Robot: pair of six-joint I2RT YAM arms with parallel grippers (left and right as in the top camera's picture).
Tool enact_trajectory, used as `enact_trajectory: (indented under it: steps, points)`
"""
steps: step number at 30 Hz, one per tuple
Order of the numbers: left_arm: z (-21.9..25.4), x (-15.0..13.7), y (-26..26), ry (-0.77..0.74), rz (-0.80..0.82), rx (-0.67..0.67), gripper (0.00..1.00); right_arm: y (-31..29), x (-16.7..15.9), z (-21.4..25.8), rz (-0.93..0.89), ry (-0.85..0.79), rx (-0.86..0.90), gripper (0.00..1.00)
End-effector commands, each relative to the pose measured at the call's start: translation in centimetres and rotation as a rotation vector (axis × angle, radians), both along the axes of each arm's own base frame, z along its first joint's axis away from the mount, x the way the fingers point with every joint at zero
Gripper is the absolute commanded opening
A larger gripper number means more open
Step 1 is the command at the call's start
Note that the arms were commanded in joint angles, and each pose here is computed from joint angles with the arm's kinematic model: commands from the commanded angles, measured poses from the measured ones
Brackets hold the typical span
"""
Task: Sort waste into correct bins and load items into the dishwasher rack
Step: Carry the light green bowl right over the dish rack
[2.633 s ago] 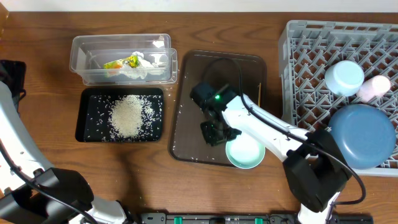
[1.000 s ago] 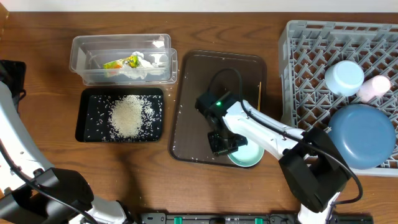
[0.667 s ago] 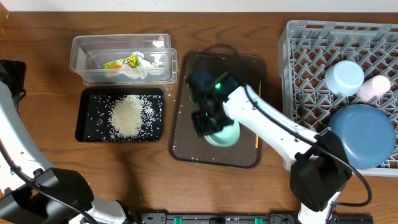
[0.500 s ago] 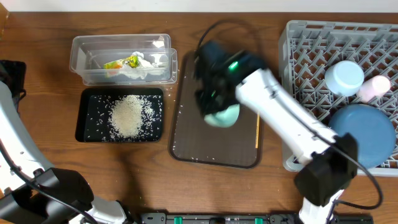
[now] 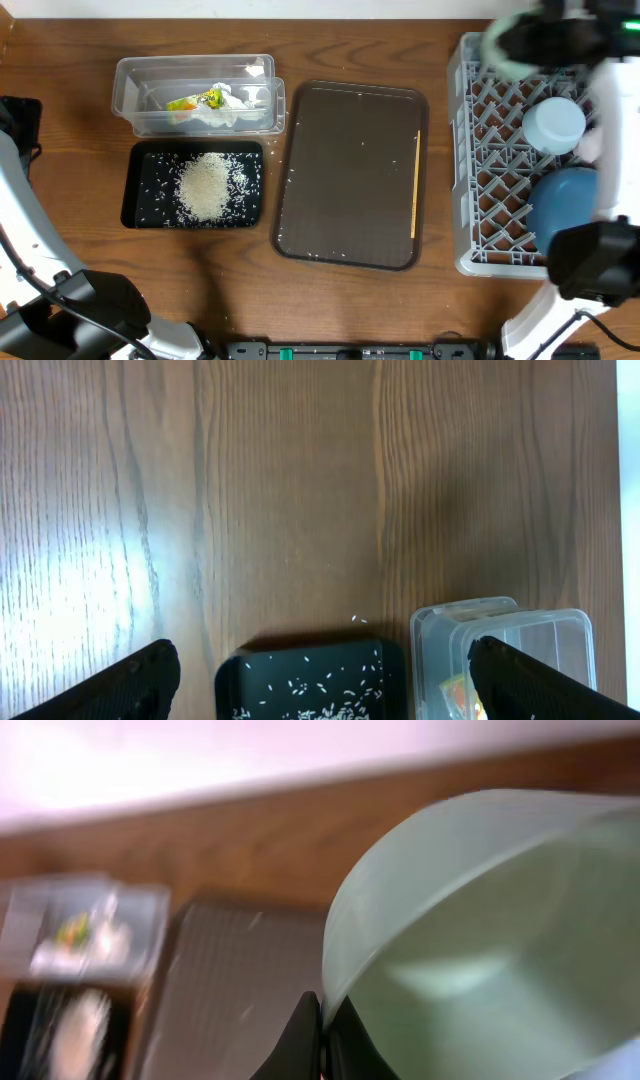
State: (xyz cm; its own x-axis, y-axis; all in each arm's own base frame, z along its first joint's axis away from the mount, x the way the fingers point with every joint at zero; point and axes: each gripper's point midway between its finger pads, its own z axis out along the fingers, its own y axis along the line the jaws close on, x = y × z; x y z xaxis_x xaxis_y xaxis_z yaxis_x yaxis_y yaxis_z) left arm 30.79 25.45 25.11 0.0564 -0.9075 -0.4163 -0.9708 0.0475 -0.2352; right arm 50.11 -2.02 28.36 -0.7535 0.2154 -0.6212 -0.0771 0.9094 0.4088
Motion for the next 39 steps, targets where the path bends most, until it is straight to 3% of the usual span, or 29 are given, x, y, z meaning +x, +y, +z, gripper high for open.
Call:
enact_trajectory:
  steps: [1,6,18,39]
  points:
    - [-0.3,-0.1,0.1,0.014,-0.001,-0.001,0.94,-4.8,0.4,0.7,-0.013,-0.081,0.029,0.01]
    - [-0.3,-0.1,0.1,0.014,-0.001,-0.002,0.94,-12.3,1.0,0.7,-0.081,-0.182,0.036,0.01]
    - [-0.3,-0.1,0.1,0.014,-0.001,-0.001,0.94,-17.4,1.0,-0.2,0.290,-0.573,0.301,0.01]
    - [-0.3,-0.1,0.1,0.014,-0.001,-0.001,0.94,-24.8,0.4,-9.2,0.100,-0.458,0.422,0.01]
